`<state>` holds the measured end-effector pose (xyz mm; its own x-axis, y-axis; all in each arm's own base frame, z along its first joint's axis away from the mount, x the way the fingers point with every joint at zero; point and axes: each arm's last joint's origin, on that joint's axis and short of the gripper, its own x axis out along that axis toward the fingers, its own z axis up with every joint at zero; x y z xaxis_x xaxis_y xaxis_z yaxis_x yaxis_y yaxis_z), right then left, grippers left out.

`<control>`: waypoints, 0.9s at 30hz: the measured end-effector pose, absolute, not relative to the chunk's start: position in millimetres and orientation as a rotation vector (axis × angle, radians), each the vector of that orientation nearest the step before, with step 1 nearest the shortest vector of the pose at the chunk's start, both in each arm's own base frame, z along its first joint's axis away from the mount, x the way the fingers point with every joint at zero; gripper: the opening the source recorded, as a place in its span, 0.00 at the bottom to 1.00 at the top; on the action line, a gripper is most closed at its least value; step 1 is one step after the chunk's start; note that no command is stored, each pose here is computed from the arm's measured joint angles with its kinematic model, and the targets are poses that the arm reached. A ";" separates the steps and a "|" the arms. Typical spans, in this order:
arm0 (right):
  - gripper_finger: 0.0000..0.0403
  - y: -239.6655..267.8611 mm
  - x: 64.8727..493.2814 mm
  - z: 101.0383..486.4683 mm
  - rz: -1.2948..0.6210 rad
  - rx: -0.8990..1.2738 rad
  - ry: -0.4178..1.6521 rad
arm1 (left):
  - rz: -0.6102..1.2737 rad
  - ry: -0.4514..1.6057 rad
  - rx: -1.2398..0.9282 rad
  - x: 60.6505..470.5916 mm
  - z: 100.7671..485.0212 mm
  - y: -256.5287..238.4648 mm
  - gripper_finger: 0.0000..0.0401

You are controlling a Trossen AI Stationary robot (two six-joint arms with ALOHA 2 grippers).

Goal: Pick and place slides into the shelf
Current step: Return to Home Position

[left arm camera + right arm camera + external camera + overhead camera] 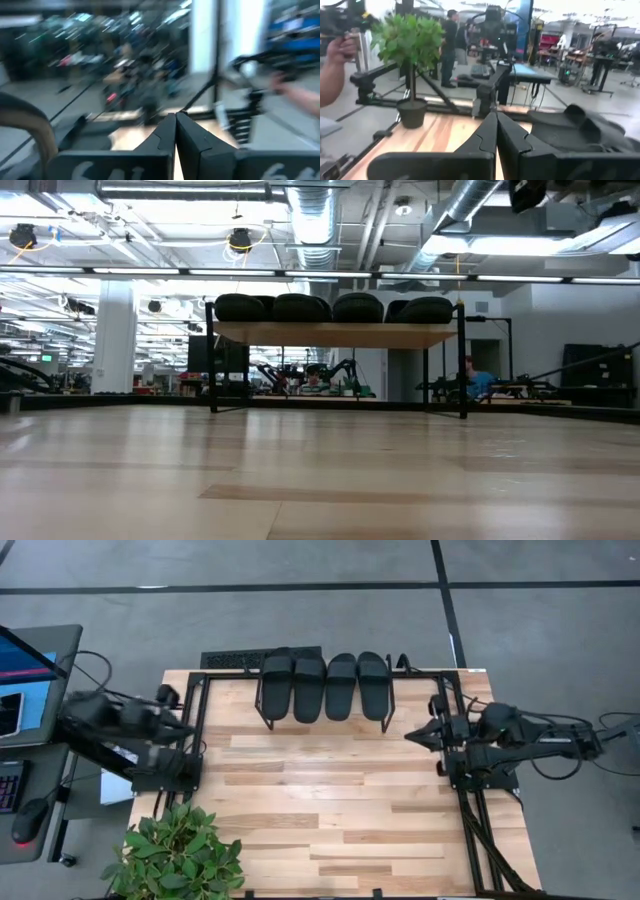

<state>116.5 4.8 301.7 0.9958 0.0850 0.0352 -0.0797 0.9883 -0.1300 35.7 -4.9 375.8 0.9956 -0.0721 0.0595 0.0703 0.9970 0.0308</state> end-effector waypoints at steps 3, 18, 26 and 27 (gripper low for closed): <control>0.00 7.9 112.9 298.4 0.111 -0.130 -0.011 | -0.216 -0.141 0.050 3.9 367.1 3.5 0.00; 0.00 8.2 78.7 275.0 0.143 -0.119 0.049 | -0.279 -0.111 0.047 9.3 311.1 -1.0 0.00; 0.00 9.3 63.9 244.7 0.179 -0.030 -0.031 | -0.314 -0.170 0.068 46.9 274.8 -16.7 0.00; 0.00 10.0 64.7 240.0 0.189 -0.021 0.001 | -0.329 -0.158 0.063 50.6 268.8 -18.5 0.00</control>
<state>64.7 10.0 240.0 0.9823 0.1875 -0.0034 -0.1875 0.9820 -0.0207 50.6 -18.5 268.8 0.9342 -0.3263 0.1442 0.3165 0.9446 0.0870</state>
